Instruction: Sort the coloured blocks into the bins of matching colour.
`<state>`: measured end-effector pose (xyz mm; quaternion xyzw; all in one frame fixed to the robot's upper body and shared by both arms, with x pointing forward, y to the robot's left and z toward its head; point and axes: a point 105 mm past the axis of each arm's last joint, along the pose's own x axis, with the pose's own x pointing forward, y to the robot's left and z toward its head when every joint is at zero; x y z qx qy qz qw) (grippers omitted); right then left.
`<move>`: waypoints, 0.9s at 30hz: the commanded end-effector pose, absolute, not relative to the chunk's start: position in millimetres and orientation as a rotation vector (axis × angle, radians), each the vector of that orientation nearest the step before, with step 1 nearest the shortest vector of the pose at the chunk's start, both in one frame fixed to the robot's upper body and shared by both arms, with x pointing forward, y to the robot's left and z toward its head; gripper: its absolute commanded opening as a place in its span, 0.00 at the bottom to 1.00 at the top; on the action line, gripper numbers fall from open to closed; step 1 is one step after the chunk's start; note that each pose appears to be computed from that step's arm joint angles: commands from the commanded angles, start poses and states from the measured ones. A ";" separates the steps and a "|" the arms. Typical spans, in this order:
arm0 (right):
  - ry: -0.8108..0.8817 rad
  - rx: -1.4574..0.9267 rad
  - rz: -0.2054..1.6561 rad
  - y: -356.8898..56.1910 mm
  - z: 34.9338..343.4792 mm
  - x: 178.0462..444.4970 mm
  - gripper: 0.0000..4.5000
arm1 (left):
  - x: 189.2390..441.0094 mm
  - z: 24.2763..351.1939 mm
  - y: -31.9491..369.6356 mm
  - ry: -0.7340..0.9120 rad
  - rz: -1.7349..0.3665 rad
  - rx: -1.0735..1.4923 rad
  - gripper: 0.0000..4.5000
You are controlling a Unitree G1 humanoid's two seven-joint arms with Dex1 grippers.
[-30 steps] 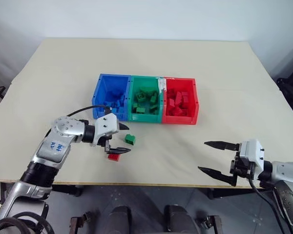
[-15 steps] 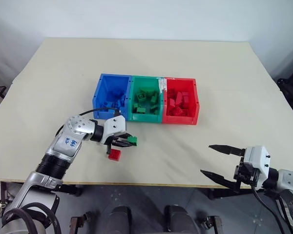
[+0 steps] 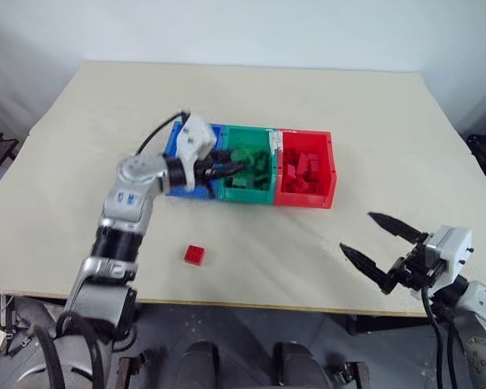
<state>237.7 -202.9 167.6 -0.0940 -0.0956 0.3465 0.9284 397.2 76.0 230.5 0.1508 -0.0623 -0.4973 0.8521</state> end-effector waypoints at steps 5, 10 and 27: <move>-0.267 -0.219 0.675 -198.9 185.5 238.9 1.00 | 424.5 221.3 69.6 -0.099 -0.921 0.379 0.19; -0.271 -0.234 0.701 -196.3 188.0 240.3 1.00 | 414.3 225.2 76.5 -0.151 -0.963 0.360 0.55; -0.158 -0.320 1.173 -155.3 166.9 263.4 1.00 | 301.2 175.7 265.5 -0.079 -0.844 0.387 0.99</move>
